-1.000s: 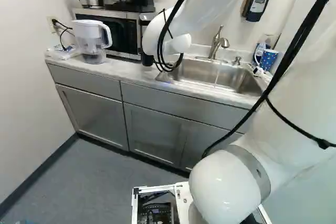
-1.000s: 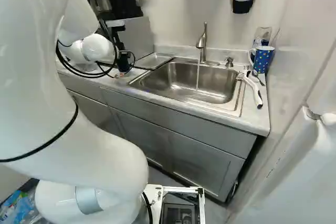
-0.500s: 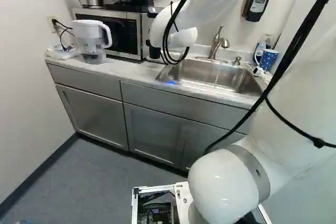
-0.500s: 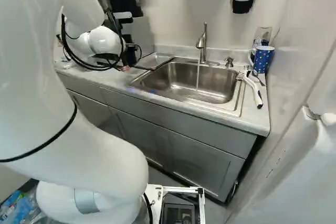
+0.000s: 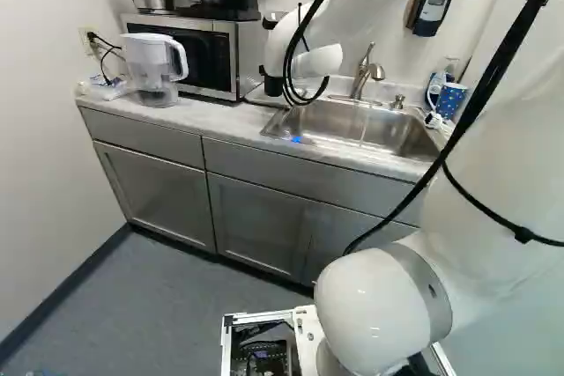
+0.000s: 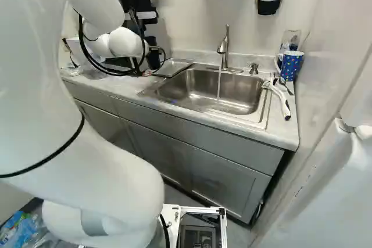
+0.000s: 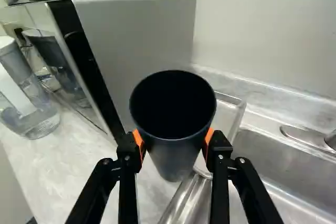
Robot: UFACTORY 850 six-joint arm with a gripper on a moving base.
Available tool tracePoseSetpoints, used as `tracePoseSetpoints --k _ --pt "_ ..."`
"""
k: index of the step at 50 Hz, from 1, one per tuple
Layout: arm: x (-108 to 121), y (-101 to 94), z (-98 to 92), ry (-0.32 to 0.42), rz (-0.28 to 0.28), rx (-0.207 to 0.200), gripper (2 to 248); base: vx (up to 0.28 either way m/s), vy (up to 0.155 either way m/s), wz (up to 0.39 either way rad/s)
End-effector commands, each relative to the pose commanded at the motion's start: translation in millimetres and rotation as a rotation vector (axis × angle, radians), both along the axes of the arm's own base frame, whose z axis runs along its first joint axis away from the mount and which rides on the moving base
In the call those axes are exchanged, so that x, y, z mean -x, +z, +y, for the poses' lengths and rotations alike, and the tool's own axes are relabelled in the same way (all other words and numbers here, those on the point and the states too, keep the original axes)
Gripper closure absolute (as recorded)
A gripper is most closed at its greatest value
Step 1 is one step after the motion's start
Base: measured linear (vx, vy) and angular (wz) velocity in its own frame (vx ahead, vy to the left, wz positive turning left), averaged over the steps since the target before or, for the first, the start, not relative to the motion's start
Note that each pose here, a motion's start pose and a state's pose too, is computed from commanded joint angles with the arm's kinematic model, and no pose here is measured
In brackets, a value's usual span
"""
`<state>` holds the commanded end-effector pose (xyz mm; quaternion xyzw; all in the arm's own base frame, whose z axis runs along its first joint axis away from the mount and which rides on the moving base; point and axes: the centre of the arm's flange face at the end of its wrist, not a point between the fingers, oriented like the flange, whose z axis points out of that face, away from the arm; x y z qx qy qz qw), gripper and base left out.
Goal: Rinse the cup and place it in the tray
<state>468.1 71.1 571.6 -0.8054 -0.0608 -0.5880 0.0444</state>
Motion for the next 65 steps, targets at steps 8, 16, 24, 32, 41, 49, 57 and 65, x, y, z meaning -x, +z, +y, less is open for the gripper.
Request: tracePoseSetpoints --k 8,16,24,32,41,49,57,65 --pt "-0.7 -0.1 -11.8 -0.025 0.000 0.000 126 0.000 0.000 0.000" --pt "-1.5 -0.1 -23.6 -0.050 0.000 0.000 126 0.000 0.000 0.000" --pt "-2.0 -0.1 -35.4 -0.075 0.000 0.000 126 0.000 0.000 0.000" --pt "-1.7 -0.2 -47.2 -0.100 0.000 0.000 126 0.000 0.000 0.000" --pt "-1.4 -0.2 -60.4 -0.128 0.000 0.000 126 0.000 0.000 0.000" --pt "-1.3 -0.3 -72.5 -0.154 0.000 0.000 126 0.000 0.000 0.000" --pt "-1.4 -0.3 -83.9 -0.178 0.000 0.000 126 0.000 0.000 0.000" --pt "-2.2 -4.5 -95.9 -0.203 0.009 0.000 126 0.000 0.000 0.000"
